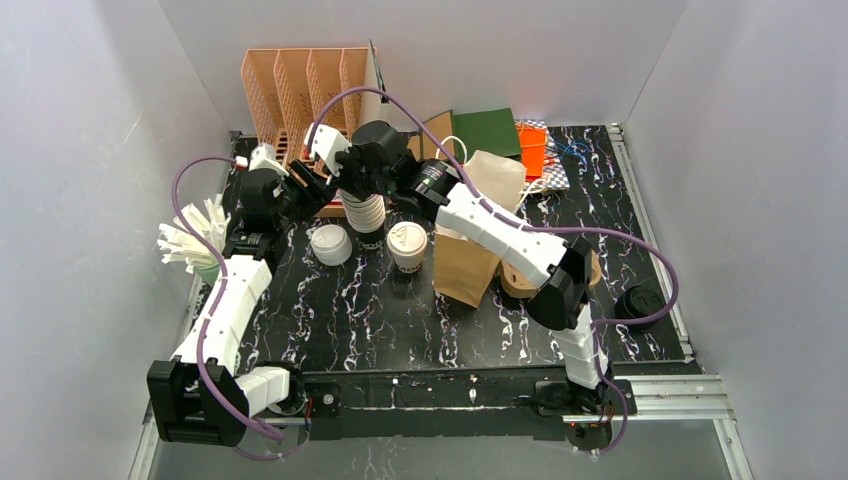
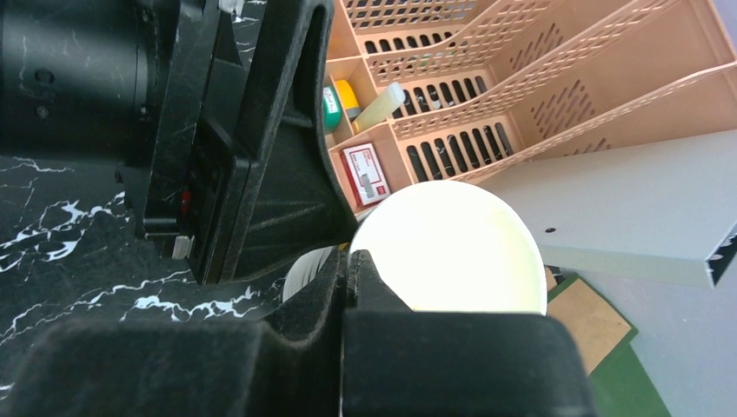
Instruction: Pack the takeout coffee
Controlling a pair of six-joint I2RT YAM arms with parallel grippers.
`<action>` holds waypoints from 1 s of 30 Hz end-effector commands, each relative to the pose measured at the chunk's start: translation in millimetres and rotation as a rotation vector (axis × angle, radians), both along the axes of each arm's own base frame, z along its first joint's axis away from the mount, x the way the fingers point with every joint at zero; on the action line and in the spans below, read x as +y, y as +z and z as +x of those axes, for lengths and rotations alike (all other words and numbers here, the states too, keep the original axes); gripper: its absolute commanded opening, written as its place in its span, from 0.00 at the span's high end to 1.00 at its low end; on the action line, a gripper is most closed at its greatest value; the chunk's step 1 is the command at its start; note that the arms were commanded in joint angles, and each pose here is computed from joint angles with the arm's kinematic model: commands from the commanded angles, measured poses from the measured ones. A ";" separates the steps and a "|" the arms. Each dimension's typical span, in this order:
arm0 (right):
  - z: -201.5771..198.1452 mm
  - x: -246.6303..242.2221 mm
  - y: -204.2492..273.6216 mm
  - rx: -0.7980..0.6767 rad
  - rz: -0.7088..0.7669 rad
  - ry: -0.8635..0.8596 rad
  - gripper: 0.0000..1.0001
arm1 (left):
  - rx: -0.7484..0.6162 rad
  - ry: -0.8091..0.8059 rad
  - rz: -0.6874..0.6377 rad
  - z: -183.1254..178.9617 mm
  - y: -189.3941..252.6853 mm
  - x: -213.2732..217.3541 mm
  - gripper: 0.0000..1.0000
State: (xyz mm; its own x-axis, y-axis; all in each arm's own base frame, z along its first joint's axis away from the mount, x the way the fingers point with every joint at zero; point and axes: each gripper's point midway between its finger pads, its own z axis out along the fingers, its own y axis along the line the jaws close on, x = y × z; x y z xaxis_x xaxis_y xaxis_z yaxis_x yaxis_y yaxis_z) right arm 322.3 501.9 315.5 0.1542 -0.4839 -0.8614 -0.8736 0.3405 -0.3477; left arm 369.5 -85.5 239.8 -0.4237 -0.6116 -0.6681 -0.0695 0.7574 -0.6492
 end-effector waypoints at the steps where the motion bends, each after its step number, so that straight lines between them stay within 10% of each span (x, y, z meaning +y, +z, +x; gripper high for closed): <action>1: -1.9 2.2 63.9 -0.128 0.110 -0.006 0.99 | 0.073 -0.029 0.030 -8.0 -15.4 -1.3 0.45; 19: -61.6 -39.1 150.3 -0.278 0.202 -0.030 0.99 | 0.028 -0.054 0.039 -9.8 10.1 -3.6 0.41; 30: -140.5 -68.4 96.2 -0.002 0.199 0.004 0.99 | 0.013 -0.041 0.127 -23.2 37.4 8.2 0.37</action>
State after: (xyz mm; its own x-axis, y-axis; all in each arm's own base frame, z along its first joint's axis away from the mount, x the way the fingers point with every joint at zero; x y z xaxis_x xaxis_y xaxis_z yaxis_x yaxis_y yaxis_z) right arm 194.0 445.0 425.5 0.2771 -0.3244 -0.9044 -0.8464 0.3632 -0.3895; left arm 358.0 -85.5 250.1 -0.4836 -0.5495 -0.6813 -0.0650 0.7988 -0.5981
